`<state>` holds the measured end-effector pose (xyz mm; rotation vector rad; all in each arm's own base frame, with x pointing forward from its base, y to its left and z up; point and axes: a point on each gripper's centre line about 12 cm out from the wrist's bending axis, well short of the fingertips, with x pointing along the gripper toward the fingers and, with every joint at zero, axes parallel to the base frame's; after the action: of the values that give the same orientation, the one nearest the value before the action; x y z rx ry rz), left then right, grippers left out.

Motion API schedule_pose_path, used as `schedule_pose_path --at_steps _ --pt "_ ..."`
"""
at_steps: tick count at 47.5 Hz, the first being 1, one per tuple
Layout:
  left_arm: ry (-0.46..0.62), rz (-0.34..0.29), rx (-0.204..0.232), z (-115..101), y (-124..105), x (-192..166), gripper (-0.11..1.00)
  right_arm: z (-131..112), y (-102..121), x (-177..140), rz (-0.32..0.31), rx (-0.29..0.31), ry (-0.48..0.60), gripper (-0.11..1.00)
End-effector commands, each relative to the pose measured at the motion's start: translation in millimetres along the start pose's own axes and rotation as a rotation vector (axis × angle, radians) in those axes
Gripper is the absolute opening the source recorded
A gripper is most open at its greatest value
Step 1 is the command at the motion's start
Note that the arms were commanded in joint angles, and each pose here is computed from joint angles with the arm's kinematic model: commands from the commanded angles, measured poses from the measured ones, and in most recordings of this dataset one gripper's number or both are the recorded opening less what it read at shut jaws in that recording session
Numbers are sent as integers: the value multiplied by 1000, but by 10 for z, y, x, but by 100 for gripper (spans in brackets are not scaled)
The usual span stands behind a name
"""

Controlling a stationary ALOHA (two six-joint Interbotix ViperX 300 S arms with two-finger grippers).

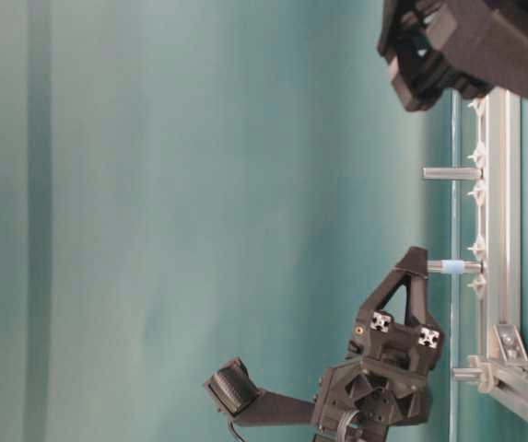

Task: Insert the wire through the string loop located in the center.
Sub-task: 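Grasp the black USB cable behind its connector with the right gripper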

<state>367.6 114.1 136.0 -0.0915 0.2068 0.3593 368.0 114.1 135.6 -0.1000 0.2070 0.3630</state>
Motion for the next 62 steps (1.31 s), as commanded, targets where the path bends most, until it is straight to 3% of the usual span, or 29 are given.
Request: schedule_pose_path --at_steps 1,3,6,8,18,30,47,50,57,62 --pt "-52 -42 22 235 -83 -12 15 97 -3 23 0 -4 -34 19" --pt "-47 -42 21 269 -85 -29 13 102 3 26 1 -4 -35 17" --pt "-38 -44 20 324 -87 -68 1 117 -5 35 -1 -4 -40 4" --pt "-30 -45 23 376 -90 -108 0 141 -8 50 -2 -5 -46 0" --pt "15 -48 24 487 -89 -300 0 181 -15 109 -3 -7 -24 0" --pt "65 -58 17 413 -103 -553 0 62 3 124 17 -36 97 0" --pt "94 -76 24 375 -133 -816 0 29 38 134 33 -48 141 1" --pt "111 -77 25 359 -135 -838 0 11 43 132 34 -49 156 9" --pt "142 -79 25 340 -138 -874 1 -43 45 144 34 -49 178 47" --pt "139 -80 26 358 -139 -880 4 -79 46 166 36 -48 185 47"
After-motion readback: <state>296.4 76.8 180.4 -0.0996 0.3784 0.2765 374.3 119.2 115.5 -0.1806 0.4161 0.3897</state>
